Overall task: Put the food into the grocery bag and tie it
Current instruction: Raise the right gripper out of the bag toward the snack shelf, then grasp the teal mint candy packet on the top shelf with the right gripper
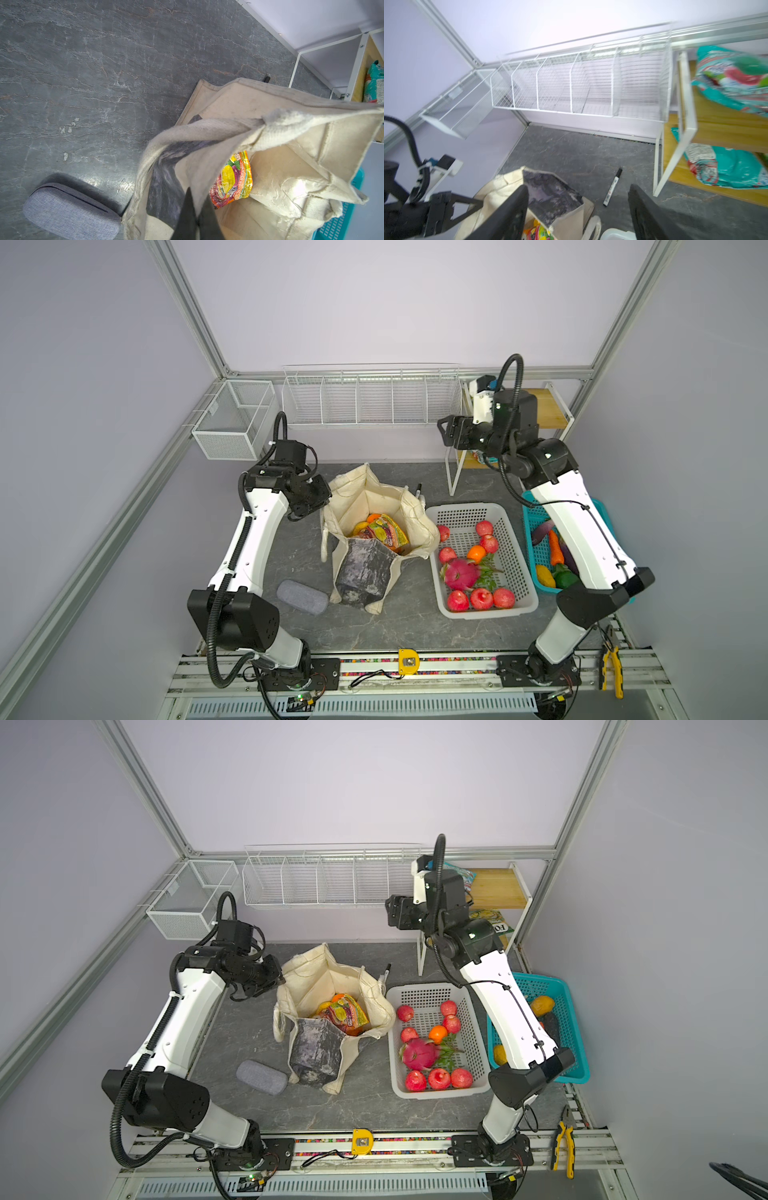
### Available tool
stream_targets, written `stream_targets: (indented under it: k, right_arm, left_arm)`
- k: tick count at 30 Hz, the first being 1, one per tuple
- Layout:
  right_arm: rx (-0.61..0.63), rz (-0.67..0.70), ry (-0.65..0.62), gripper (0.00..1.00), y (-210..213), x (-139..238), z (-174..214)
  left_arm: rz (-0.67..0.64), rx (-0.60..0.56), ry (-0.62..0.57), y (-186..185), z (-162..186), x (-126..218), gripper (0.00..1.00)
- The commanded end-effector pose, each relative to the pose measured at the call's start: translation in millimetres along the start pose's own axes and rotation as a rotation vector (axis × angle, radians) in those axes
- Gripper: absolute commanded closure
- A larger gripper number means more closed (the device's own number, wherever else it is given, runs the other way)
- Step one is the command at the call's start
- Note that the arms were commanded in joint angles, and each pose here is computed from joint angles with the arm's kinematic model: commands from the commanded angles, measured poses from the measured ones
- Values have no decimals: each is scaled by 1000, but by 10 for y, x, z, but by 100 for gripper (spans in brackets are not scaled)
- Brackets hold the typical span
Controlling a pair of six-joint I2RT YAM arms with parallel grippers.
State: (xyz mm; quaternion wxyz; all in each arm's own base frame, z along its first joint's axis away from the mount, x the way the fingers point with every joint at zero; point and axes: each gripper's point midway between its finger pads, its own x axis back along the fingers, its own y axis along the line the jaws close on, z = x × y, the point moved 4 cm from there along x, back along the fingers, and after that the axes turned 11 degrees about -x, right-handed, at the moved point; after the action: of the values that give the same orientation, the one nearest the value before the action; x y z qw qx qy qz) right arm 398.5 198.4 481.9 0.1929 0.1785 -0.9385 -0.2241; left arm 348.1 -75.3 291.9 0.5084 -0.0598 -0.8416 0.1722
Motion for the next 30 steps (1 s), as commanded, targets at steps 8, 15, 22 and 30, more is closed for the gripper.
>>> stream_targets:
  k: [8, 15, 22, 30]
  right_arm:
    - [-324, 21, -236, 23, -812, 253, -798]
    - [-478, 19, -279, 24, -1232, 183, -1022]
    - [-564, 33, -294, 25, -1487, 115, -1100]
    - [-662, 46, -256, 27, -1694, -41, -1031]
  left_arm:
    - [27, -29, -46, -56, -8, 195, 100]
    - [24, -31, -41, -38, 28, 184, 100]
    - [32, -32, -37, -41, 37, 164, 100]
    - [37, -36, -26, -39, 51, 141, 100]
